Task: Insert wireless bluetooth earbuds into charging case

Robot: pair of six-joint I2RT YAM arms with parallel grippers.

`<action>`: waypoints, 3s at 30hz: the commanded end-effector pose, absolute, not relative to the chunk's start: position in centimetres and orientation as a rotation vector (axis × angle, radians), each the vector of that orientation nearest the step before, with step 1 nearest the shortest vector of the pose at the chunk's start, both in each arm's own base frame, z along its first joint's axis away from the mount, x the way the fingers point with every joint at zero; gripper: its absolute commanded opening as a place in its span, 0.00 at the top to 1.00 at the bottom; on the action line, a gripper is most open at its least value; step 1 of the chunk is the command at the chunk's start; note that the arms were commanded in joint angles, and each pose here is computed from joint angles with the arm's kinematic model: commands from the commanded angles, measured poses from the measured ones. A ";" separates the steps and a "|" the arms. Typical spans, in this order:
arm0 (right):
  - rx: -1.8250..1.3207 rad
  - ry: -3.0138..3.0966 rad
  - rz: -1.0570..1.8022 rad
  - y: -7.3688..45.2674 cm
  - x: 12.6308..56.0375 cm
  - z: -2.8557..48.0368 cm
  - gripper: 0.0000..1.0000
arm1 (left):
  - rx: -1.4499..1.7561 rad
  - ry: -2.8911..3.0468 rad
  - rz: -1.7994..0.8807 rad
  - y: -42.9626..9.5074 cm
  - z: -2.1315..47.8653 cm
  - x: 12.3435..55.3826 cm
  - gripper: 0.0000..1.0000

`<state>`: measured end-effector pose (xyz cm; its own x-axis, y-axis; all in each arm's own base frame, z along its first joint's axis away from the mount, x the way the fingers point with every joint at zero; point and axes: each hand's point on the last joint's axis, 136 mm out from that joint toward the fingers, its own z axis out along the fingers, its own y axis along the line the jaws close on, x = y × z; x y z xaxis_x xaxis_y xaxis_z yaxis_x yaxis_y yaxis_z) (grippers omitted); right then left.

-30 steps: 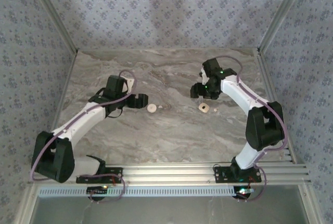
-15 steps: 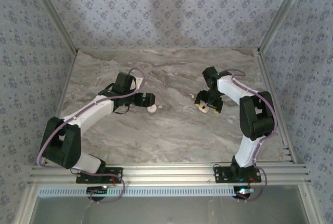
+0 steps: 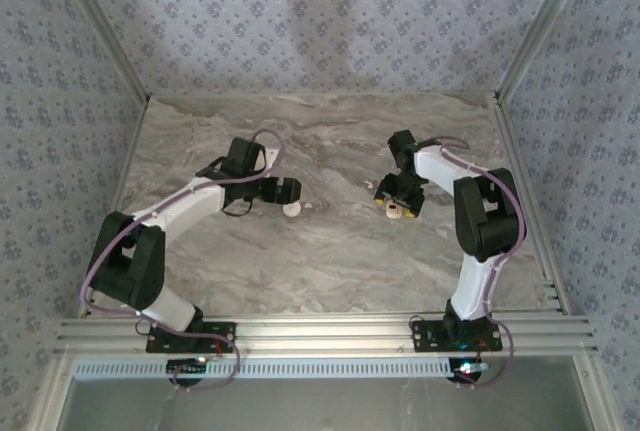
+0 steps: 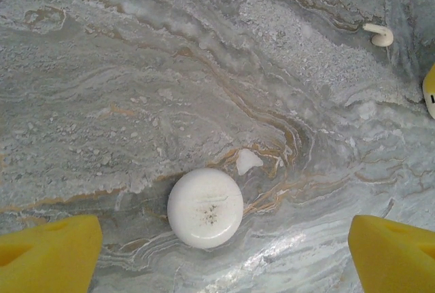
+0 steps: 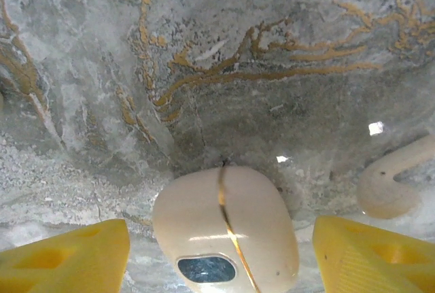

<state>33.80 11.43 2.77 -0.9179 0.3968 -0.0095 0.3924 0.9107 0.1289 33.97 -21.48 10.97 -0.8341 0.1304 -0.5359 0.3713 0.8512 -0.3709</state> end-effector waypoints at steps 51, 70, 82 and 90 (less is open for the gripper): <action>-1.071 1.939 0.535 28.2 28.8 19.4 0.54 | 0.478 2.457 -1.054 -21.9 24.6 28.1 0.29; -1.475 1.433 0.427 34.9 26.3 21.2 0.56 | 0.622 2.411 -1.202 -25.0 23.7 24.9 0.45; -1.446 1.389 0.428 36.4 26.1 22.5 0.56 | 0.575 2.448 -1.167 -24.8 22.6 25.6 0.55; -1.400 1.382 0.440 36.7 26.4 23.4 0.56 | 0.570 2.469 -1.167 -24.9 21.8 25.7 0.60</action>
<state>25.69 35.94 20.96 0.2416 -0.5300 -0.8129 -0.8965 0.1988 -0.3960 25.77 -24.66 22.51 -0.8550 0.1976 -0.4796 0.4965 0.5796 -0.6462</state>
